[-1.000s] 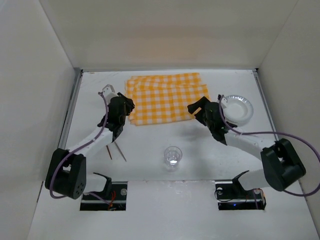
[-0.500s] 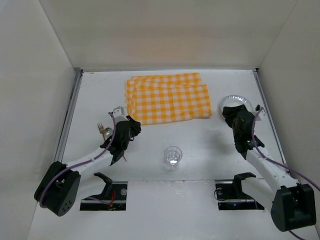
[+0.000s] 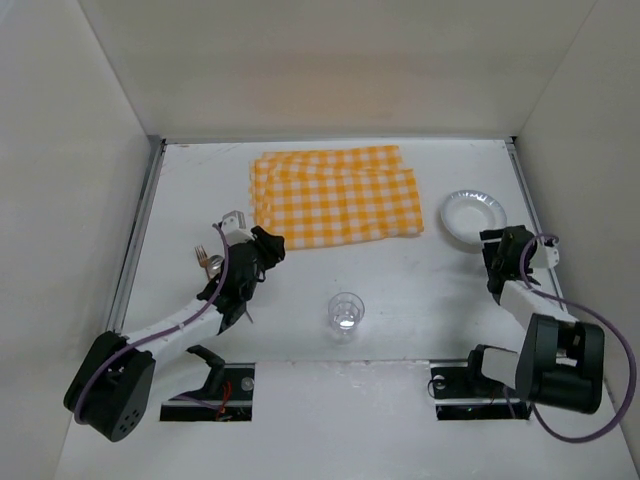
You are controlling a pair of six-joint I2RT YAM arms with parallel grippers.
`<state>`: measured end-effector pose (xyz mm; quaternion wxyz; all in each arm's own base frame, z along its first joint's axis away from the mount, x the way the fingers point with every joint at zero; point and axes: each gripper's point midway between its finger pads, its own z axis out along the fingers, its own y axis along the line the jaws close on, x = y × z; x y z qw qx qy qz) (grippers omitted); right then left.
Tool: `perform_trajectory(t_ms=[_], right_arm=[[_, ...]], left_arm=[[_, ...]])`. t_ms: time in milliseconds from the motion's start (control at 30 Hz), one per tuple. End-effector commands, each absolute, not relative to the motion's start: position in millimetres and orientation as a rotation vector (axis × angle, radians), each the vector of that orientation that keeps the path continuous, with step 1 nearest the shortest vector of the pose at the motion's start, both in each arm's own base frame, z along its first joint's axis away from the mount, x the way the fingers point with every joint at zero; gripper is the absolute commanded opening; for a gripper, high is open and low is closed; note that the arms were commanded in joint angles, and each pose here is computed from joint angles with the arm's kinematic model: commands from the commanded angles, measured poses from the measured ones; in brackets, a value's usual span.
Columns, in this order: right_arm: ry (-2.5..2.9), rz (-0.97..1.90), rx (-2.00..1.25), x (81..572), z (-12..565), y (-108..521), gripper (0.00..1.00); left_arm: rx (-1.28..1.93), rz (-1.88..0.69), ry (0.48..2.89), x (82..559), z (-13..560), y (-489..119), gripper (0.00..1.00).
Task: Set the dinner table for one person
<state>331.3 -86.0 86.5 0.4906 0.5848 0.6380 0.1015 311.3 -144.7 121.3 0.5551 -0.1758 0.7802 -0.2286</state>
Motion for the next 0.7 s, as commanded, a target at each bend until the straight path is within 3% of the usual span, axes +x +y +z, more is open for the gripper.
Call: perform_trajectory(t_ms=[0, 233, 333, 433, 667], right_arm=[[1.528, 0.374, 1.42, 354, 90, -83, 0.79], [1.524, 0.496, 1.452, 368, 66, -81, 0.66], [1.502, 0.52, 1.479, 370, 61, -84, 0.52], [1.481, 0.536, 1.484, 374, 58, -88, 0.46], [1.42, 0.576, 1.483, 378, 59, -97, 0.15]], left_arm=[[-0.413, -0.569, 1.775, 314, 137, -145, 0.43], [-0.41, -0.563, 1.796, 315, 130, -148, 0.43], [-0.406, -0.563, 1.802, 316, 129, -150, 0.43], [-0.406, -0.563, 1.802, 316, 129, -150, 0.43], [-0.41, -0.56, 1.801, 316, 128, -148, 0.43]])
